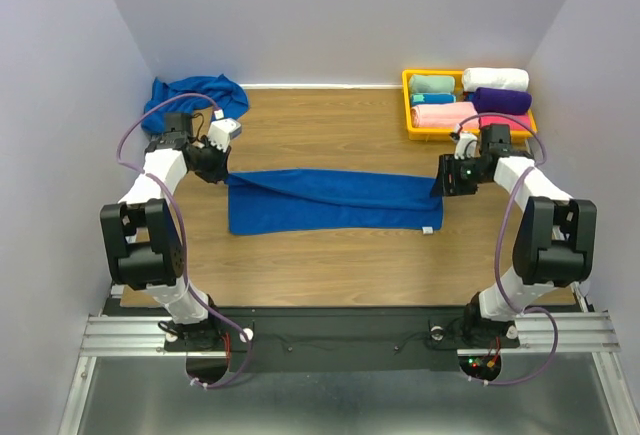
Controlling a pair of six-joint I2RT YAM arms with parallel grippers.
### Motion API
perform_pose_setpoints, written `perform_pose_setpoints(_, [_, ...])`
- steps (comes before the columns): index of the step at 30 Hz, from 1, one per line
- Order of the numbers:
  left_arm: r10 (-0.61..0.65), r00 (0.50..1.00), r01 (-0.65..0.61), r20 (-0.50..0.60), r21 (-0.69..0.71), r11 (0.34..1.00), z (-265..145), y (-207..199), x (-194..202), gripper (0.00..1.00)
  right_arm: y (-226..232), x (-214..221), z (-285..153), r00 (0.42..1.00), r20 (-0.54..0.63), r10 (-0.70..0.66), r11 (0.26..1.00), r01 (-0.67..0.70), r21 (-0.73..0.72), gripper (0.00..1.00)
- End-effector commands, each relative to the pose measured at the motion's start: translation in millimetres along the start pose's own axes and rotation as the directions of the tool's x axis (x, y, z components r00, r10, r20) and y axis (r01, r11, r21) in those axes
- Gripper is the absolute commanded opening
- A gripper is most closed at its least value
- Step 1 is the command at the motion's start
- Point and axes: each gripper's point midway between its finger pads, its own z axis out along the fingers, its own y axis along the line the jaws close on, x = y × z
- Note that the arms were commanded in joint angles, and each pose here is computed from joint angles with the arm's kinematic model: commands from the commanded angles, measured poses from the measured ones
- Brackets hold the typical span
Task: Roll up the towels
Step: Fold the towel
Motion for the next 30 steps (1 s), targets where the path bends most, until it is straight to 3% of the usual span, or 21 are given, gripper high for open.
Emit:
perform_pose_setpoints(1, [0.044, 0.999, -0.044, 0.012, 0.003, 0.999, -3, 1, -1, 0.0, 0, -25, -29, 0.985, 0.055, -0.165, 0.985, 0.161, 0.064, 0.57])
perform_pose_setpoints(7, [0.054, 0.999, -0.054, 0.001, 0.022, 0.998, -1, -2, 3, 0.0, 8, -36, -35, 0.931, 0.021, -0.365, 0.931, 0.365, 0.009, 0.52])
perform_pose_setpoints(11, [0.058, 0.998, -0.058, -0.004, 0.026, 0.998, 1, -2, 5, 0.0, 16, -40, -20, 0.89, -0.088, -0.448, 0.894, 0.447, -0.03, 0.45])
perform_pose_setpoints(21, [0.051, 0.999, -0.051, -0.008, 0.033, 0.998, 1, -1, 2, 0.0, 19, -11, 5, 0.807, -0.315, -0.499, 0.864, 0.489, -0.115, 0.45])
perform_pose_setpoints(30, [0.05, 0.999, -0.05, -0.01, 0.029, 0.998, 2, 2, 0, 0.0, 13, -3, 13, 0.782, -0.372, -0.5, 0.859, 0.503, -0.096, 0.43])
